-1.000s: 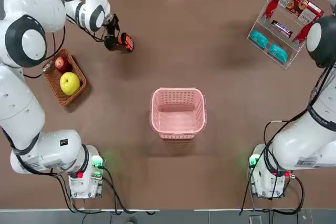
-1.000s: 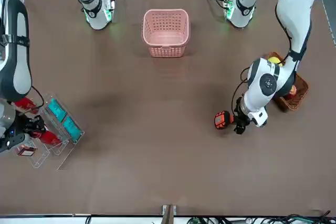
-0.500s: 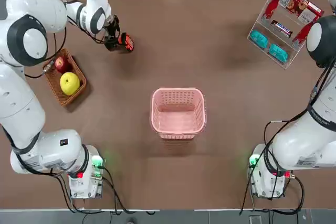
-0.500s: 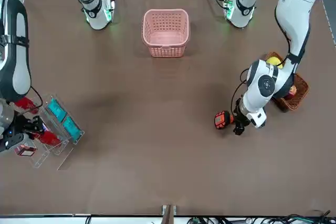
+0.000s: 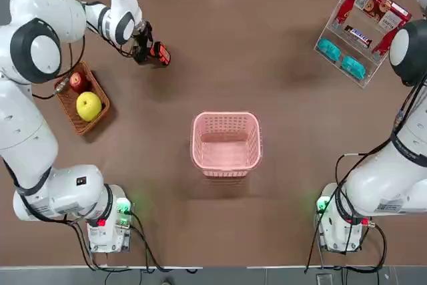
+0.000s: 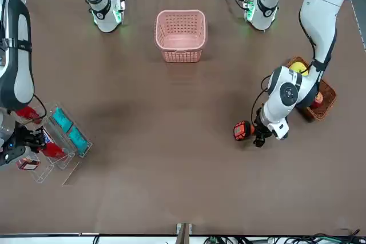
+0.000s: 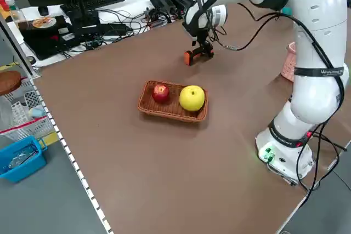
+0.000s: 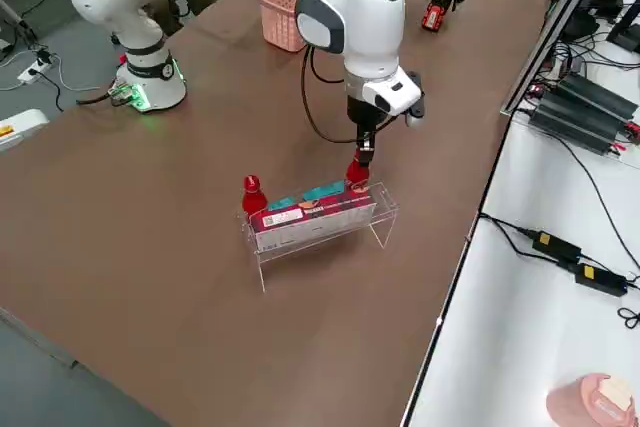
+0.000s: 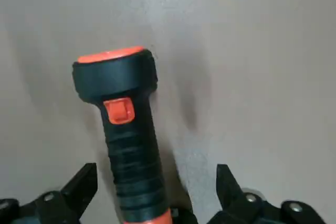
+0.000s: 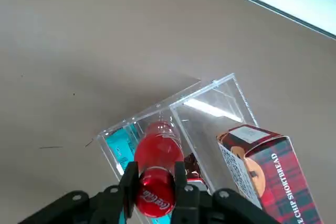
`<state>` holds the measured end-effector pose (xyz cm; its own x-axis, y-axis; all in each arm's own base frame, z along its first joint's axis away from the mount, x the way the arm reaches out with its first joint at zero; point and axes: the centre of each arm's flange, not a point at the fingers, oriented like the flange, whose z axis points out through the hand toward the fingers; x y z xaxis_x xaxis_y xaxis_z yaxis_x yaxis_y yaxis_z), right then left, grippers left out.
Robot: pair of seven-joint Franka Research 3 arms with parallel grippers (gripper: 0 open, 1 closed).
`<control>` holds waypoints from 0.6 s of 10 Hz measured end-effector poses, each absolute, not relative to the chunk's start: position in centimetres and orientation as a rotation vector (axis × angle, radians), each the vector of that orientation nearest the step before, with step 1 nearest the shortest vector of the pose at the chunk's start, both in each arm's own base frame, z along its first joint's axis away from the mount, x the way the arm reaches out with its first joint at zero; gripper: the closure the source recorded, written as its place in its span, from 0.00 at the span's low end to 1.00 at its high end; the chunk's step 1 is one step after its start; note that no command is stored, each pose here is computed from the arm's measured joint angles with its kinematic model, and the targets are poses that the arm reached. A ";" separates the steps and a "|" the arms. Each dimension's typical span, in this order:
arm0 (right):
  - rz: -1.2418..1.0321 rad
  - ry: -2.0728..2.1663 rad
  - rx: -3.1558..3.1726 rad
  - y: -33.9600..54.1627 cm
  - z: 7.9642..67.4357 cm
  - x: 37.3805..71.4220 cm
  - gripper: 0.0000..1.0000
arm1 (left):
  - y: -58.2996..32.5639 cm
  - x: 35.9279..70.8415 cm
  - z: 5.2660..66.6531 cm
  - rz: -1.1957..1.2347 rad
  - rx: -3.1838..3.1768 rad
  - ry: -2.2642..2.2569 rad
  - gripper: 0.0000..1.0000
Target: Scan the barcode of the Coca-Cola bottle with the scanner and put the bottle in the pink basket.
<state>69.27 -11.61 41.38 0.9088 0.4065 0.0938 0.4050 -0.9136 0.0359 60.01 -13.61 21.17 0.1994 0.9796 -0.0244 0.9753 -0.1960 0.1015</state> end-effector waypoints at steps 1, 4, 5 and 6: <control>0.156 0.649 3.054 -11.6 41.4 69.3 0.68 | -13.5 60.0 20.9 0.070 2.358 1.927 0.03; 0.159 0.649 3.055 -11.6 41.8 69.1 0.68 | -13.2 60.1 20.8 0.077 2.367 1.921 0.28; 0.170 0.647 3.058 -11.6 42.7 68.5 0.68 | -13.3 60.0 20.7 0.091 2.388 1.903 0.46; 0.188 0.643 3.063 -11.5 44.0 67.6 0.68 | -13.5 59.9 20.7 0.104 2.409 1.884 0.59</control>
<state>67.59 -11.48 44.00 0.9087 0.4012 0.1157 0.4004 -0.9158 0.0310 59.94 -13.46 20.67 0.2408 0.9706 0.0034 0.9650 -0.2398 0.1061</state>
